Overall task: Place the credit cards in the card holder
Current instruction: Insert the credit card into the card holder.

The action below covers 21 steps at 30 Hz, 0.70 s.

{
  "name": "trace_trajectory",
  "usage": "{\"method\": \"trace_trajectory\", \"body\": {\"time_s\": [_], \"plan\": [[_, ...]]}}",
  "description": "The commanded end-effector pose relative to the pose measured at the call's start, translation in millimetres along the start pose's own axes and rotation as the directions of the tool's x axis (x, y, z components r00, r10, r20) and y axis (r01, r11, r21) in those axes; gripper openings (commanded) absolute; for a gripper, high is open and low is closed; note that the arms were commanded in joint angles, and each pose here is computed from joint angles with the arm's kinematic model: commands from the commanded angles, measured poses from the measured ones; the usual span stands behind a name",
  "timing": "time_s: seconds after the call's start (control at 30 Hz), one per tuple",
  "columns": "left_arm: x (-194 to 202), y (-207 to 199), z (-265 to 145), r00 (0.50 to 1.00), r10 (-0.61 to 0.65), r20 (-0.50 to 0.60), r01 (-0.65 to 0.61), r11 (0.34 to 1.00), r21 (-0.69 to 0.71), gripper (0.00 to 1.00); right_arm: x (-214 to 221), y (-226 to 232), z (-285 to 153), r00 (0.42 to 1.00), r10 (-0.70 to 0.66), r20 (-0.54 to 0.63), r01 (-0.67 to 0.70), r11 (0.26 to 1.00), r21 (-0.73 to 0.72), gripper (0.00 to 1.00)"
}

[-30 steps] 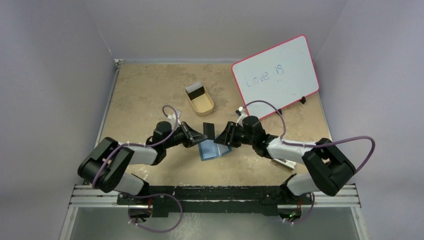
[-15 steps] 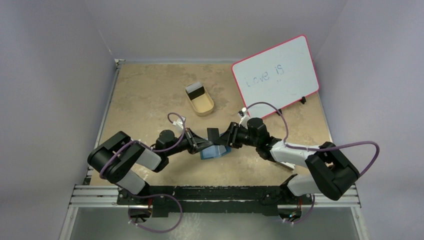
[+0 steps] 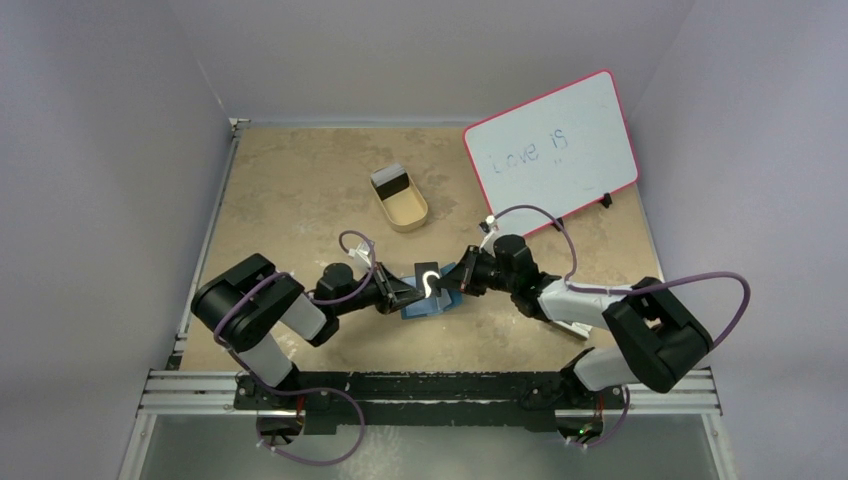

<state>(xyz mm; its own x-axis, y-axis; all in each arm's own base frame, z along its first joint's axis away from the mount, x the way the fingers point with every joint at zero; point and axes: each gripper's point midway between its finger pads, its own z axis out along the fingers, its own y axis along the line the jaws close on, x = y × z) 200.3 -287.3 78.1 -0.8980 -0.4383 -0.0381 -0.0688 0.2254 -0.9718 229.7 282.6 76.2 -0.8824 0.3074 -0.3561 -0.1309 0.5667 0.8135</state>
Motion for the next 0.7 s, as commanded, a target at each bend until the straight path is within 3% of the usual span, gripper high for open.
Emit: {"method": "trace_trajectory", "body": {"time_s": [0.0,0.1,0.4,0.5,0.67], "plan": [[2.8,-10.9,4.1,0.998,0.052,-0.024,-0.051,0.997,0.05,0.08,-11.3,0.0,3.7,0.999,-0.043,0.024,0.042,0.999,0.032,0.02],[2.7,-7.0,4.5,0.998,0.06,-0.026,-0.059,0.998,0.026,0.17,-11.1,-8.3,3.0,0.998,-0.061,0.019,0.059,0.995,0.077,0.0],[-2.9,11.9,-1.3,0.983,0.184,-0.027,-0.186,0.973,-0.138,0.27,-16.2,-9.4,-2.8,0.995,-0.091,0.043,0.086,0.991,0.102,0.0],[-10.0,32.5,-11.8,0.969,0.245,-0.035,-0.245,0.924,-0.294,0.29,-17.8,-14.2,-5.1,0.993,-0.108,0.046,0.101,0.986,0.135,0.0],[-28.0,43.2,-24.4,0.932,0.361,-0.04,-0.341,0.831,-0.44,0.29,-18.4,-19.4,-5.8,0.991,-0.126,0.043,0.117,0.98,0.16,0.0]]}}
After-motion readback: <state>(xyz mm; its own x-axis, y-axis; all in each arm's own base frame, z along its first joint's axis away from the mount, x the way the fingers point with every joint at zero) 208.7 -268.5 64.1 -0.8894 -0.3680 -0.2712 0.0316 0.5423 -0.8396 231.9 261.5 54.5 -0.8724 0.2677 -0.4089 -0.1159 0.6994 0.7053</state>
